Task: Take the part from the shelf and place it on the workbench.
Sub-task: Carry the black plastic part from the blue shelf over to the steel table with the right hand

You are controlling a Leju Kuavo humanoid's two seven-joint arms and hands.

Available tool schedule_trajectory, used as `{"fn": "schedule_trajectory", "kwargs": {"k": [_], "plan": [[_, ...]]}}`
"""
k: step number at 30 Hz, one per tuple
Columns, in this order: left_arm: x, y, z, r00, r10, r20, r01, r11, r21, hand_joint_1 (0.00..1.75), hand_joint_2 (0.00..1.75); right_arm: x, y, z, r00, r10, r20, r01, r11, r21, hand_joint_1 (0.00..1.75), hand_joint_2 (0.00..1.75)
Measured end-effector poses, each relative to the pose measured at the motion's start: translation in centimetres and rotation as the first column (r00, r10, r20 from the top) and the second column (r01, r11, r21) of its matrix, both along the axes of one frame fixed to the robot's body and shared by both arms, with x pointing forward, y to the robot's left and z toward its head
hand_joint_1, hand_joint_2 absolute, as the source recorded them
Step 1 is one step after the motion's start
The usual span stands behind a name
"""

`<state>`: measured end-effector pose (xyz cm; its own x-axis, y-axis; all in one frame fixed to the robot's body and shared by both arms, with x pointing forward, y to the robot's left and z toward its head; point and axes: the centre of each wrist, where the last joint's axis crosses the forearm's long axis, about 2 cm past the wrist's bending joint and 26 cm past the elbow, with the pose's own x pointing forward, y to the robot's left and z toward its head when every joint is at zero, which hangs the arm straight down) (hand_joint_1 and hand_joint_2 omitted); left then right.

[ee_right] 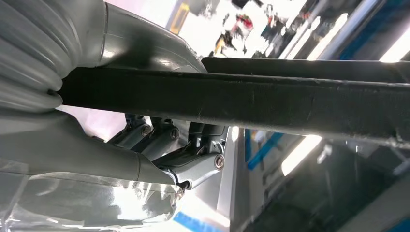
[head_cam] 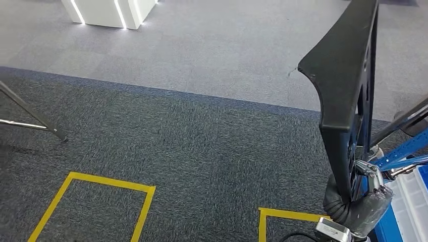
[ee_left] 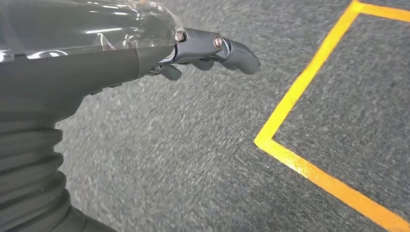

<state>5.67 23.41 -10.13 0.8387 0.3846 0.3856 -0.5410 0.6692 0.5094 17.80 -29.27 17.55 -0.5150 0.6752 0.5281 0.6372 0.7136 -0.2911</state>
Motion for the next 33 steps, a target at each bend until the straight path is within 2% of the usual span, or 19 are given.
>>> {"fn": "schedule_trajectory", "kwargs": {"k": [12, 33], "plan": [[-0.6, -0.4, 0.0, 1.0, 0.004, -0.017, -0.004, 1.0, -0.01, 0.0, 1.75, 0.5, 0.1, -0.2, 1.0, 0.013, 0.013, -0.013, 1.0, -0.008, 1.75, 1.75], [-0.5, -0.5, 0.0, 0.999, -0.033, -0.032, 0.033, 0.999, -0.01, 0.0, 1.75, 1.3, 0.2, -0.2, 1.0, 0.021, 0.016, -0.021, 1.0, -0.007, 1.75, 1.75]]}}
